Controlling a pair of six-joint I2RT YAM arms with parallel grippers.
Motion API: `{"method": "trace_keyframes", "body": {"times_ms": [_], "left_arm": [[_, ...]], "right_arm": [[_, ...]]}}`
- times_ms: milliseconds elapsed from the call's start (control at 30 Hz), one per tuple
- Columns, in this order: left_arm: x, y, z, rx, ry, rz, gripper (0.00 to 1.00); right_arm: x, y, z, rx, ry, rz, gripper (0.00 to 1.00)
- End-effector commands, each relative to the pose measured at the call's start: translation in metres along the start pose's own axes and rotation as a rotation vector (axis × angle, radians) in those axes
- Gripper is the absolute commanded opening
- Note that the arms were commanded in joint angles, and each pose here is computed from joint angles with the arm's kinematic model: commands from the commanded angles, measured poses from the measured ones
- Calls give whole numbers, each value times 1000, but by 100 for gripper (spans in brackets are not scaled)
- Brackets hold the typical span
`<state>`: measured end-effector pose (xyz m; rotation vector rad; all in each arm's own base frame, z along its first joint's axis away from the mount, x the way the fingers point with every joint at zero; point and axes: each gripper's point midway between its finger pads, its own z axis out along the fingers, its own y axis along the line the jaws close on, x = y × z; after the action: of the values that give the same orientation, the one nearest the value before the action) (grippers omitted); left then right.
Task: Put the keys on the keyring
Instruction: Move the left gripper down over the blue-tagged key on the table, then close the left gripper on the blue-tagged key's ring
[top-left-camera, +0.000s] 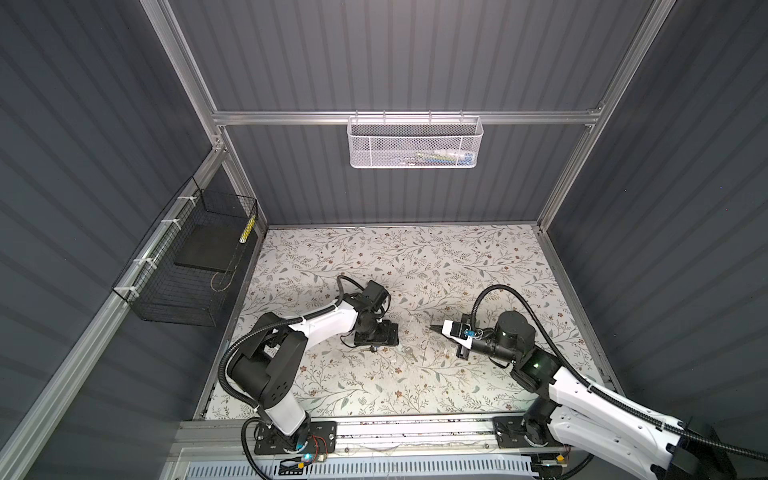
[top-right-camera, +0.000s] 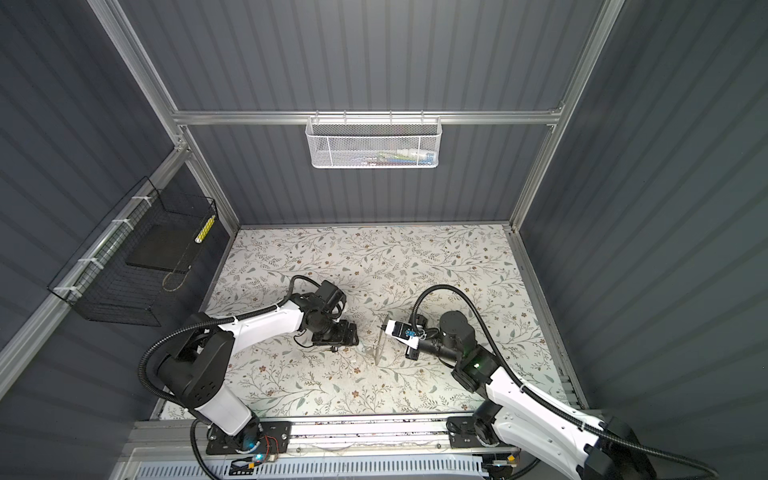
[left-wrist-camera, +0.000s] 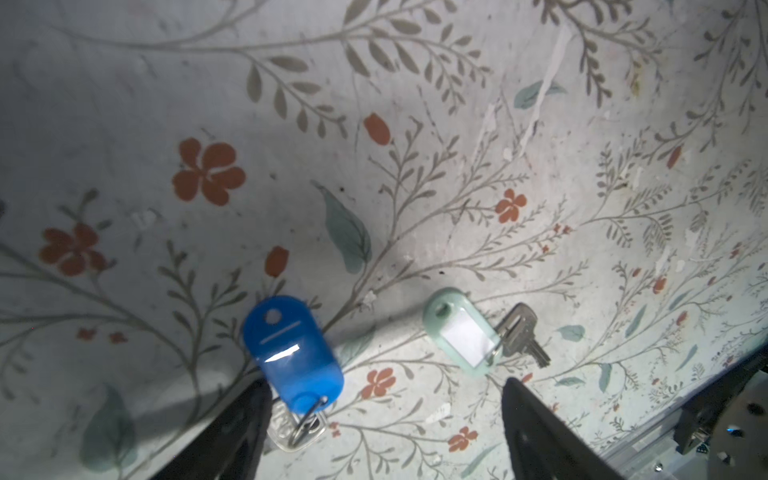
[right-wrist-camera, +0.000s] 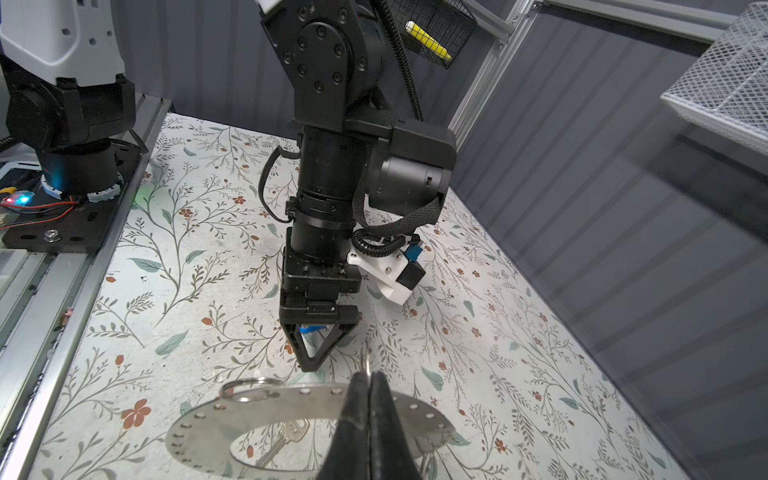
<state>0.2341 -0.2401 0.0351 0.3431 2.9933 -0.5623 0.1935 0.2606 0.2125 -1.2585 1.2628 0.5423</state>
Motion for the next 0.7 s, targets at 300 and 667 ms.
{"method": "trace_keyframes", "body": {"times_ms": [300,667], "left_arm": [[0,23,-30,-209,-18,167,69],[18,29,-13,-191,59,189,47]], "right_arm": [[-11,-2,1,-10,-28,-20,0],[-11,-1,2,-20,-23,-16,0]]}}
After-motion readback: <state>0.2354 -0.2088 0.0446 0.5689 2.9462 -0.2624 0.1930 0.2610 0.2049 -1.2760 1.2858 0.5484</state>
